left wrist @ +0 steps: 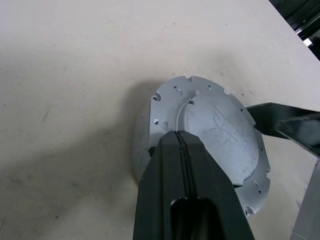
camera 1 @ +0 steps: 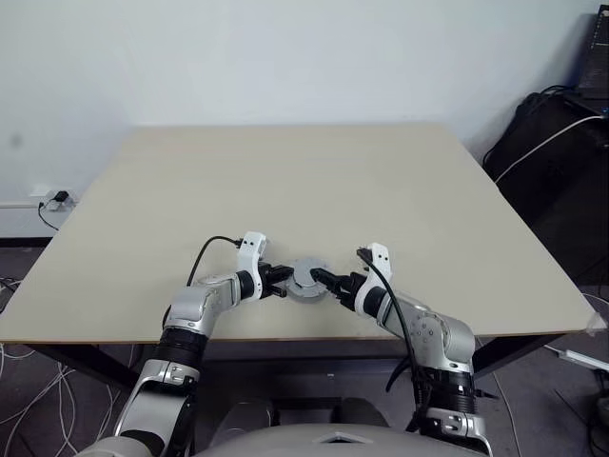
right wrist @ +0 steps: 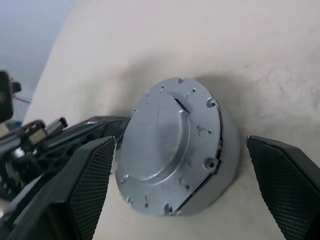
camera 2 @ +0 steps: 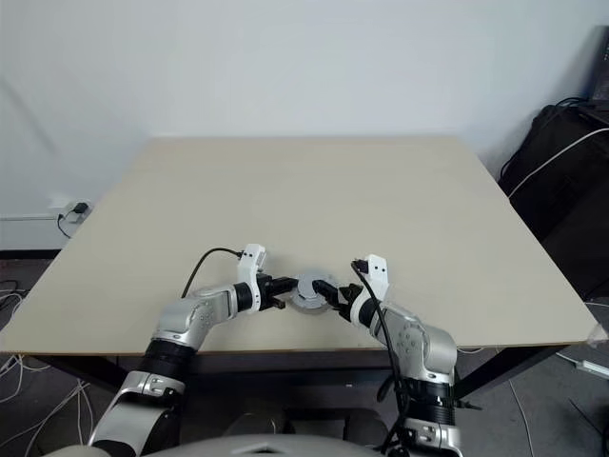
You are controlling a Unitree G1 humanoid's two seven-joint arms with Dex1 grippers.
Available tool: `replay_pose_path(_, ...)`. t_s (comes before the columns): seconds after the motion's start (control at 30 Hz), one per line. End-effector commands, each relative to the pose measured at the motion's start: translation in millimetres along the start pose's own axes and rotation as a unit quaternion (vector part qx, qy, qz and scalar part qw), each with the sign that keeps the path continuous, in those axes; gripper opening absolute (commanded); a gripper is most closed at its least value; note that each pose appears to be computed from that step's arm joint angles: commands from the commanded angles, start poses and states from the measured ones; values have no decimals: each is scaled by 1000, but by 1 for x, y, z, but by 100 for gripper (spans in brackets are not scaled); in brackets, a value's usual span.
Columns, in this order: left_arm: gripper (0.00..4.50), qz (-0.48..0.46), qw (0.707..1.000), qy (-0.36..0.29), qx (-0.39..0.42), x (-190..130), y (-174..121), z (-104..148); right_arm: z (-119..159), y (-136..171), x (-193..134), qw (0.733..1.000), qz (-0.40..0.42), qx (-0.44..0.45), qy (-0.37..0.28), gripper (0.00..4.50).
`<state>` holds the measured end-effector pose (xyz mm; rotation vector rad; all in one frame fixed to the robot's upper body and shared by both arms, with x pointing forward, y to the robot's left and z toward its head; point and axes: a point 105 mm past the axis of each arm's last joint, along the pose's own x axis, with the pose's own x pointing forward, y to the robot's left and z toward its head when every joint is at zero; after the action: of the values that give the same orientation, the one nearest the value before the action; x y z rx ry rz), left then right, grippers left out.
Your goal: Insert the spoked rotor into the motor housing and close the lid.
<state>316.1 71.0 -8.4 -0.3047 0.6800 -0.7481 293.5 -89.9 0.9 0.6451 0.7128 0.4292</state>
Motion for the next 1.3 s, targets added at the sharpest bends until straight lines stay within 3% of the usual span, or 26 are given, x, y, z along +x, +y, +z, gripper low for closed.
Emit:
replay_pose_path(0.03,0,-4,1000,10,3,2,-4,-4,10,16,9,999,28,18,-13,448)
replay_pose_path(0.6,0,10,1000,6,0,-3,3,-7,-25,42,14,988,90,104,76,448)
replay_pose_path(0.9,0,13,1000,5,-4,-5,5,-9,-5,59,7,969,170,178,25,448)
replay_pose_path(1.3,0,17,1000,4,-6,-6,6,-10,-23,53,14,973,133,176,66,448)
